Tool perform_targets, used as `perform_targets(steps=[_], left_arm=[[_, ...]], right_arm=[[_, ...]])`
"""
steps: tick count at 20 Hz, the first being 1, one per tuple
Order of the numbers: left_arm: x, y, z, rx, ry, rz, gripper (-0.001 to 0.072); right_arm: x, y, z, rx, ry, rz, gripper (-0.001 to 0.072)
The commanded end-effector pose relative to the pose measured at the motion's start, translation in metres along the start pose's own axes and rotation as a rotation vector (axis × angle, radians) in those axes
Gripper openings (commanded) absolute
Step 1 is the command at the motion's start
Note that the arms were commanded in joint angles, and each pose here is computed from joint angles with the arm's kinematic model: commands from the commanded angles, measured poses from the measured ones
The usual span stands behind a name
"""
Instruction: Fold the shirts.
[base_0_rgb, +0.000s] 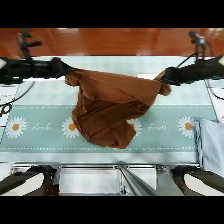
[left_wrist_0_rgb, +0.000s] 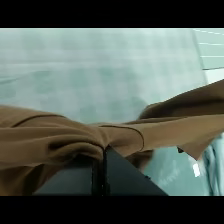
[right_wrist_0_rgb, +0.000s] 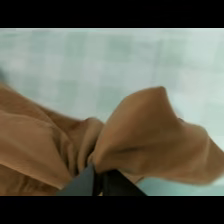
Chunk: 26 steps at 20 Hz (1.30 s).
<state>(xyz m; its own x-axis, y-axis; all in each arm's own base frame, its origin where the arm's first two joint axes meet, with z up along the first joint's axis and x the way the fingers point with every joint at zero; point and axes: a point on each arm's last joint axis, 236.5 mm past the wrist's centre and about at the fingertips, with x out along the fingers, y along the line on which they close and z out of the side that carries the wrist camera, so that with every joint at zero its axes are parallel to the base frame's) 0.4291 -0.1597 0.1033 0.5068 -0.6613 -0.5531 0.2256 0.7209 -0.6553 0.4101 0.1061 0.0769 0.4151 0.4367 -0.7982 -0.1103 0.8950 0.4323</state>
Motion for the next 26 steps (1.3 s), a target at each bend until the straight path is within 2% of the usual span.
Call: perform_targets(steps=[1,2,3,4,5,6,8,11,13,17,19,21,22,26], left_arm=[[0.068,0.048,-0.009,-0.074,0.034,0.06,0.002],[0.077,0.048,-0.009,-0.106,0.044,0.041,0.0021],[0.081,0.045,-0.006,-0.135,0.052,0.01,0.0064],[0.077,0.041,-0.002,-0.133,0.067,-0.012,0.0364],[0.067,0.039,0.003,-0.117,0.088,-0.025,0.0509],[0.049,0.043,0.008,-0.087,0.124,-0.013,0.0509],[-0.008,0.083,0.0,-0.178,0.255,0.134,0.0509],[-0.087,0.133,-0.028,-0.249,0.289,0.323,0.0509],[-0.107,0.141,-0.058,-0.321,0.212,0.356,0.0509],[-0.084,0.116,-0.184,-0.533,0.255,0.244,0.0508],[-0.073,0.11,-0.23,-0.628,0.277,0.208,0.0508],[-0.058,0.104,-0.248,-0.729,0.252,0.15,0.0508],[-0.049,0.099,-0.255,-0.749,0.254,0.127,0.0509],[-0.022,0.089,-0.288,-0.703,0.319,0.178,0.0508]], right_arm=[[0.062,-0.026,0.028,0.117,-0.038,0.013,0.0029],[0.069,-0.028,0.036,0.153,-0.043,0.039,0.0071],[0.071,-0.028,0.045,0.193,-0.048,0.074,0.0234],[0.066,-0.029,0.054,0.225,-0.053,0.109,0.0415],[0.053,-0.035,0.063,0.242,-0.058,0.126,0.0414],[0.031,-0.046,0.07,0.247,-0.058,0.13,0.0414],[-0.019,-0.077,0.066,0.251,-0.039,0.111,0.041],[-0.075,-0.156,0.009,0.331,0.037,-0.093,0.041],[-0.071,-0.18,-0.036,0.443,0.023,-0.137,0.041],[-0.019,-0.178,-0.122,0.549,0.027,-0.106,0.041],[-0.003,-0.165,-0.139,0.559,0.05,-0.04,0.041],[0.0,-0.16,-0.139,0.553,0.045,-0.015,0.041],[0.0,-0.159,-0.138,0.553,0.042,-0.008,0.041],[0.001,-0.156,-0.134,0.552,0.03,0.008,0.041]])
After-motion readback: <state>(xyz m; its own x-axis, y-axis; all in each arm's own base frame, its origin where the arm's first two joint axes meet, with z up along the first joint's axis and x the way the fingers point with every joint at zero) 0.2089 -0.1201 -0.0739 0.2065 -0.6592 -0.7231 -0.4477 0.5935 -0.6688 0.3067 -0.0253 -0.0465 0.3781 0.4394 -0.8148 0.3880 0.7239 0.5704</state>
